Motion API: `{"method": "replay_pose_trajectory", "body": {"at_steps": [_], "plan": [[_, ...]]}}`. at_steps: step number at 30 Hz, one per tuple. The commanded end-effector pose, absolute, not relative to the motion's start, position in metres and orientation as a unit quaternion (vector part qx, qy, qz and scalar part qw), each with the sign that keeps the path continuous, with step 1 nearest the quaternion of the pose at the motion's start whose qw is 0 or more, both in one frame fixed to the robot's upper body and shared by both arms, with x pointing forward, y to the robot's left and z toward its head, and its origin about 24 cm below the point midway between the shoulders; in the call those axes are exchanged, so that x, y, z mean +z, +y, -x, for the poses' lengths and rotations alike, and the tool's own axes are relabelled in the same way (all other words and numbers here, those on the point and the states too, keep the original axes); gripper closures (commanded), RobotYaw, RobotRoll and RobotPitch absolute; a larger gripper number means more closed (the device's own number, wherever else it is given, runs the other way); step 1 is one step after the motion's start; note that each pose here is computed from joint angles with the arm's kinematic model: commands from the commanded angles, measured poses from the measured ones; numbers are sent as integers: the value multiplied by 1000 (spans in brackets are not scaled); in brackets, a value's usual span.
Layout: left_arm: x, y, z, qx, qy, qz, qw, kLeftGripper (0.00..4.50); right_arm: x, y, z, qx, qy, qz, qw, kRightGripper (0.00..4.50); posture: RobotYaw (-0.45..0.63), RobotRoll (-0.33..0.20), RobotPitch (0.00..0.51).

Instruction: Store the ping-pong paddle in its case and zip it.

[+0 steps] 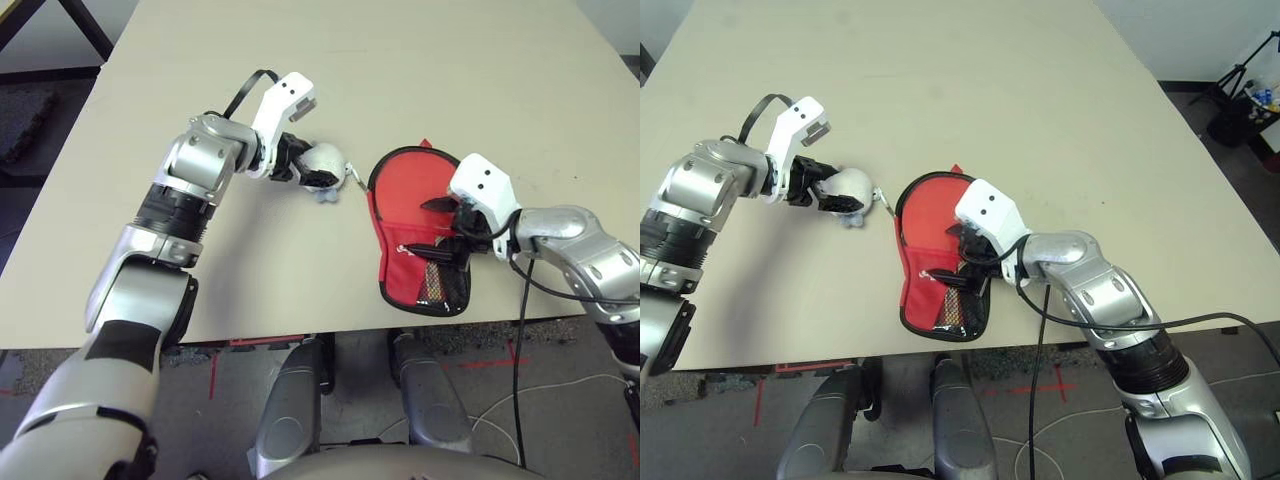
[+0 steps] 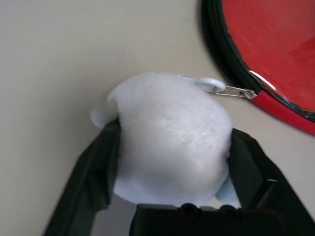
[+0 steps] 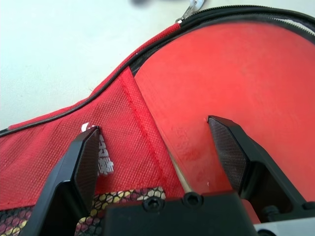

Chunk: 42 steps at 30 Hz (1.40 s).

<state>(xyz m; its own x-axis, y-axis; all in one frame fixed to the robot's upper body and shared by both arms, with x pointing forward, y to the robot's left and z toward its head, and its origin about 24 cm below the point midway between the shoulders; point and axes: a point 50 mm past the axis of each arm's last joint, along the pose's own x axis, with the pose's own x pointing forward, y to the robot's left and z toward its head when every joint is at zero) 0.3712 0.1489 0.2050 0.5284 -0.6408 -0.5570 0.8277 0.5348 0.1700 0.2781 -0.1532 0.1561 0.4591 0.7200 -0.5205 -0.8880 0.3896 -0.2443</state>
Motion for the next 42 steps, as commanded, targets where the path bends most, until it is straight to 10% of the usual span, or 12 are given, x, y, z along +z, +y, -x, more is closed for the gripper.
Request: {"method": "replay_pose_trajectory", "body": {"at_steps": [1, 11, 42], "plan": [[199, 145, -373, -438, 232, -224, 839, 1830, 144, -152, -277, 500, 197, 252, 805, 0, -55, 0, 261], [214, 143, -385, -424, 199, -256, 846, 4222, 136, -156, -278, 500, 220, 276, 791, 0, -49, 0, 261], [237, 85, -423, -337, 77, -320, 882, 4321, 116, -149, -273, 519, 315, 246, 755, 0, -73, 0, 259]]}}
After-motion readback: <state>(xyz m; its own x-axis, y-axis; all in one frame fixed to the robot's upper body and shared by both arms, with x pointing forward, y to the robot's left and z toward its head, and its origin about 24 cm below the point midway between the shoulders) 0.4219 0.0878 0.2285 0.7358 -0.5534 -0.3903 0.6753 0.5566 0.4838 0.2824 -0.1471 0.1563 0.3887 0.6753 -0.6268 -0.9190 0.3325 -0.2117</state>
